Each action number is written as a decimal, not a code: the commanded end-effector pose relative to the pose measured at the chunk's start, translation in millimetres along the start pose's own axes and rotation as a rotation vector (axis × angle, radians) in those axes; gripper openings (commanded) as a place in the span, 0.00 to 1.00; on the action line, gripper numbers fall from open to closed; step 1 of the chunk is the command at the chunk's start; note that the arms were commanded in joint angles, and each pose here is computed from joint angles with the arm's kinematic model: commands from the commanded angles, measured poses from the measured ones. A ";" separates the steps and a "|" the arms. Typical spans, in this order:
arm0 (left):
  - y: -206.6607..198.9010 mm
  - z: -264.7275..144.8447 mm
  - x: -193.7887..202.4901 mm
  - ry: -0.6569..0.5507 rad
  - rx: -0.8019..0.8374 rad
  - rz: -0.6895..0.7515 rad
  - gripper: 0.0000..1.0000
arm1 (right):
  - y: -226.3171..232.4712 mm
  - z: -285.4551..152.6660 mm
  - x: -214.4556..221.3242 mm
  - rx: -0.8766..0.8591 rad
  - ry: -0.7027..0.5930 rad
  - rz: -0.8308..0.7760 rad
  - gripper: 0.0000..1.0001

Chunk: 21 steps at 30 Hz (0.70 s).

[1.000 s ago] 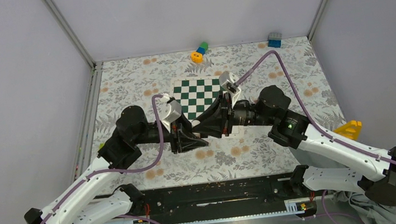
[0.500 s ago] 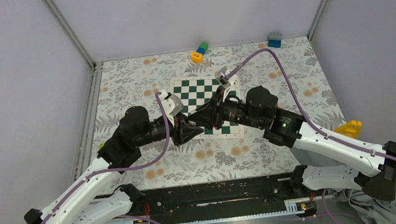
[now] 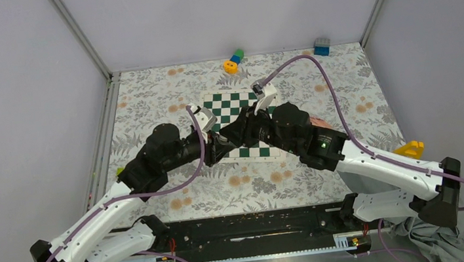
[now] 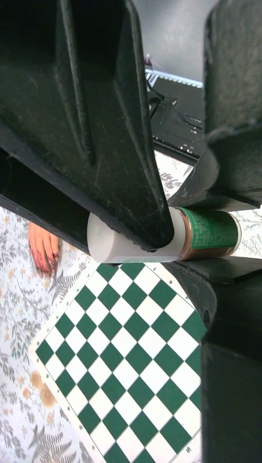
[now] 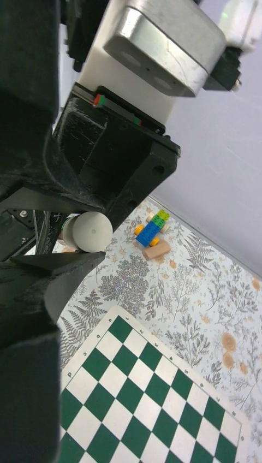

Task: Paint the nails
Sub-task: Screw the nail polish bottle.

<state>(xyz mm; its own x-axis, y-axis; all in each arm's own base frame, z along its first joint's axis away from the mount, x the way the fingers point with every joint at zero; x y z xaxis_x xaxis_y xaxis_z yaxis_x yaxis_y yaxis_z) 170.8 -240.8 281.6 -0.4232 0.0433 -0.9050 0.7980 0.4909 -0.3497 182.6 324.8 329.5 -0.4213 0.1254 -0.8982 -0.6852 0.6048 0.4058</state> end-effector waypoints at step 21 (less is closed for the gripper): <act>-52.0 -16.7 -36.0 -0.111 0.312 0.143 0.00 | -17.7 -80.3 -84.8 0.148 -0.270 -0.216 0.86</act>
<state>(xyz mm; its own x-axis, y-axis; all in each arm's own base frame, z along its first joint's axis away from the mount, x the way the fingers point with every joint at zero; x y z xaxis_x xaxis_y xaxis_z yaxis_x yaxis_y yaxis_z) 161.9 -246.2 291.2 -0.3724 0.0560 -0.9264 0.8586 0.3997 -0.3210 182.8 264.0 379.5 -0.2427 0.1570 -0.9573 -0.6318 0.7232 0.2789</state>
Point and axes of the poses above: each gripper's point midway between its finger pads, its own z axis out along the fingers, its own y axis along the line the jaws close on, x = y × z, the point moved 3 cm from there along -z, back along the fingers, and after that the axes turned 10 degrees about -z, right-handed, at the moved point
